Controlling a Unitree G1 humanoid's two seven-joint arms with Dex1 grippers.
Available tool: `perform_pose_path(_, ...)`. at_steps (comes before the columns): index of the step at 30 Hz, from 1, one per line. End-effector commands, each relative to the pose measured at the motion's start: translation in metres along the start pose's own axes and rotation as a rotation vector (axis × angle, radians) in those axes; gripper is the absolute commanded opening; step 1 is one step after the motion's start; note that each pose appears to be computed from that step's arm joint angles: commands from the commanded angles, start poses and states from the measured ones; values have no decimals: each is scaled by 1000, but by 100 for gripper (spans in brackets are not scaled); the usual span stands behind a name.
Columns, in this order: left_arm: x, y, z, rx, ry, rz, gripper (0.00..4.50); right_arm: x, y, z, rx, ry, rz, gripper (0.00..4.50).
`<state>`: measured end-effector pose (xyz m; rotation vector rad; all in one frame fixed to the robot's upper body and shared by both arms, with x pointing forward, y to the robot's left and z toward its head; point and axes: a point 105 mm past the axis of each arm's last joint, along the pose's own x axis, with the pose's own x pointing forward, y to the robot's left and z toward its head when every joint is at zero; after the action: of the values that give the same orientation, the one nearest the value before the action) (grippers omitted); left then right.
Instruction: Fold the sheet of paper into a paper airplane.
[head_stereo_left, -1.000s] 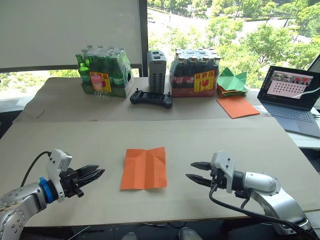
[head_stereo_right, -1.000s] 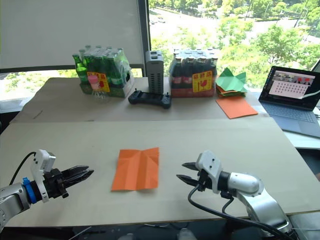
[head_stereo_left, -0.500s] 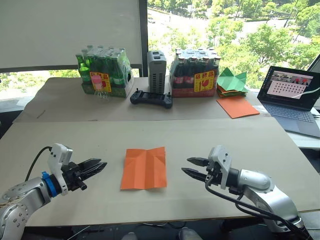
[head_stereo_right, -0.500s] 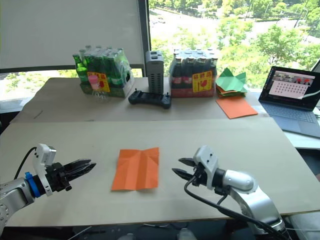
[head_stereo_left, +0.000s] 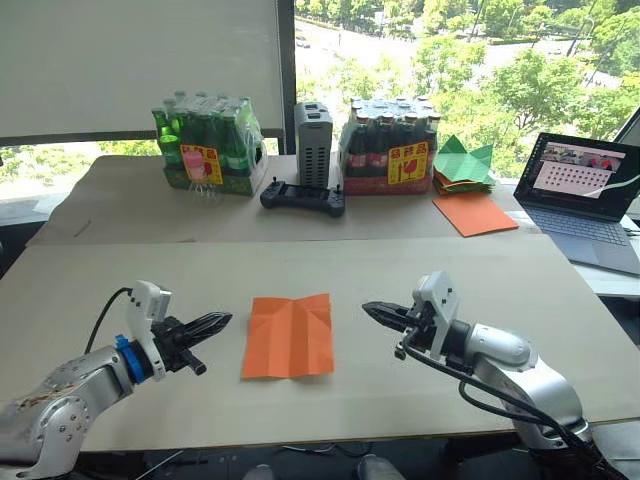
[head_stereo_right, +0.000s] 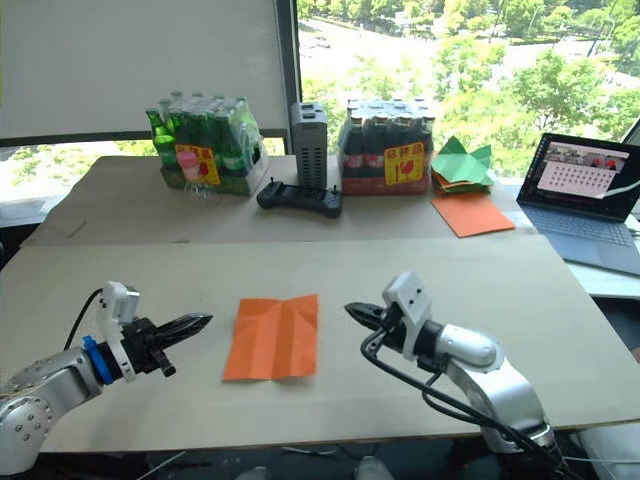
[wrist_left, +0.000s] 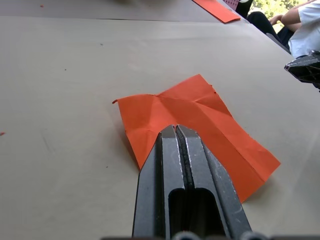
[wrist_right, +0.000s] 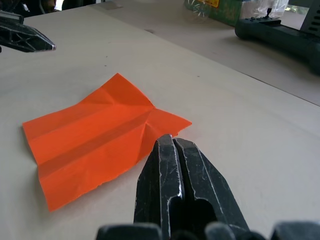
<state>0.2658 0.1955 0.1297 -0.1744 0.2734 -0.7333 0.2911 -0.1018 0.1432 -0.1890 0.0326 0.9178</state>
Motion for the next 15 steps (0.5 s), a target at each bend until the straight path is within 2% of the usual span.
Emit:
perform_pose_path(1, 6, -2, -1, 47, 11, -24, 2, 5, -1, 9, -22, -28, -11, 0)
perform_pose_path(15, 51, 10, -36, 77, 100, -42, 2, 16, 3, 7, -2, -47, -41, 0)
